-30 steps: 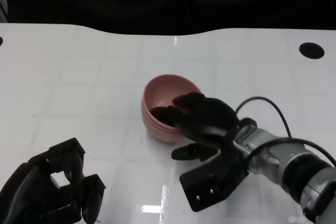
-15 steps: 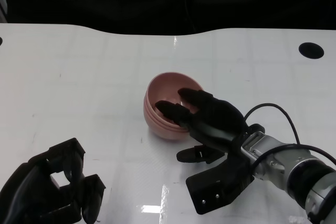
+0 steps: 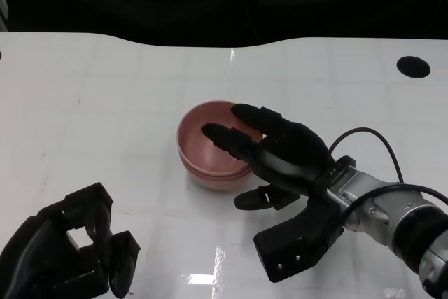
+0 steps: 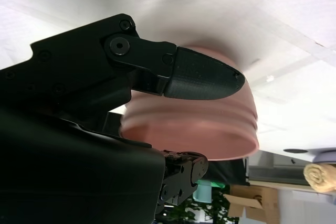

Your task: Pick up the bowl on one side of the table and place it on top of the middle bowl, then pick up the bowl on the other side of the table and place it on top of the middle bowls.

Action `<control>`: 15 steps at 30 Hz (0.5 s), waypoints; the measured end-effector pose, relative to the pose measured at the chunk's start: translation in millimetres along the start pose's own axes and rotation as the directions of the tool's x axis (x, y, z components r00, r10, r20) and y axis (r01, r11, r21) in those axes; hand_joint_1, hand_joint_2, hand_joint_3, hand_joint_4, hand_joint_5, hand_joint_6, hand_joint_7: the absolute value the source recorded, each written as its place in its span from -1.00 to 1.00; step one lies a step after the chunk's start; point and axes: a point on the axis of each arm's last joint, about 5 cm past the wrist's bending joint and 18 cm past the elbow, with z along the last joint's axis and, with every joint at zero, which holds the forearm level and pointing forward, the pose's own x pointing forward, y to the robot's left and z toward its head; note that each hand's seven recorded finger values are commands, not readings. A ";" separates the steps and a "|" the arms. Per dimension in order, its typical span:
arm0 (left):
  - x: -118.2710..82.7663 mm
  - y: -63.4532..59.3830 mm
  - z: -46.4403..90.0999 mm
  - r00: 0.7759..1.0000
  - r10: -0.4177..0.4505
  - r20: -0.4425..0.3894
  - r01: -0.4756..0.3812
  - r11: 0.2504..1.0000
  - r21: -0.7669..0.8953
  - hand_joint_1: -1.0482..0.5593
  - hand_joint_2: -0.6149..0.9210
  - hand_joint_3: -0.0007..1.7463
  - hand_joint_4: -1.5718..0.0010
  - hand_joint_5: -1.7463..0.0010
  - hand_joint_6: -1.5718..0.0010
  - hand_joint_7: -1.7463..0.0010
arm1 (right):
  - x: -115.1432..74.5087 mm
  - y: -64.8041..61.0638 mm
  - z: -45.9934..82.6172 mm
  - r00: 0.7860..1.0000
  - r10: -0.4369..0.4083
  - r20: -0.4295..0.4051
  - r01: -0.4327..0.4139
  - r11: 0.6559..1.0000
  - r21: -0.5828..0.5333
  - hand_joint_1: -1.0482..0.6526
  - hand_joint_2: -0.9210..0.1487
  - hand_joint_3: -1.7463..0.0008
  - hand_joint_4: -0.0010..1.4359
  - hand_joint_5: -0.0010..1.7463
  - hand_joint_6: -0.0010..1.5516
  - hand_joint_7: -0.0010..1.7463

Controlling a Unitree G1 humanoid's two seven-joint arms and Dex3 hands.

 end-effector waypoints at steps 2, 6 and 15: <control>0.2 -0.1 0.0 1.000 -0.001 0.000 0.001 1.000 0.000 0.52 0.85 0.77 -0.40 -1.00 -0.14 -1.00 | 0.8 -1.1 0.7 1.000 -0.005 0.012 0.005 1.000 0.002 -1.00 -1.00 0.11 -1.00 -1.00 -1.00 -1.00; 0.8 -0.6 -0.5 1.000 -0.002 -0.004 0.002 1.000 0.004 0.52 0.84 0.77 -0.40 -1.00 -0.14 -1.00 | 3.0 -11.1 -0.9 0.998 -0.032 0.049 0.032 0.999 0.002 -1.00 -1.00 0.11 -1.00 -1.00 -1.00 -1.00; 1.8 -1.8 -1.9 1.000 -0.002 -0.003 0.002 1.000 0.001 0.53 0.84 0.77 -0.41 -1.00 -0.15 -1.00 | -17.9 -57.7 -27.6 0.978 -0.198 0.059 0.199 0.980 -0.008 -0.94 -1.00 0.27 -1.00 -1.00 -1.00 -1.00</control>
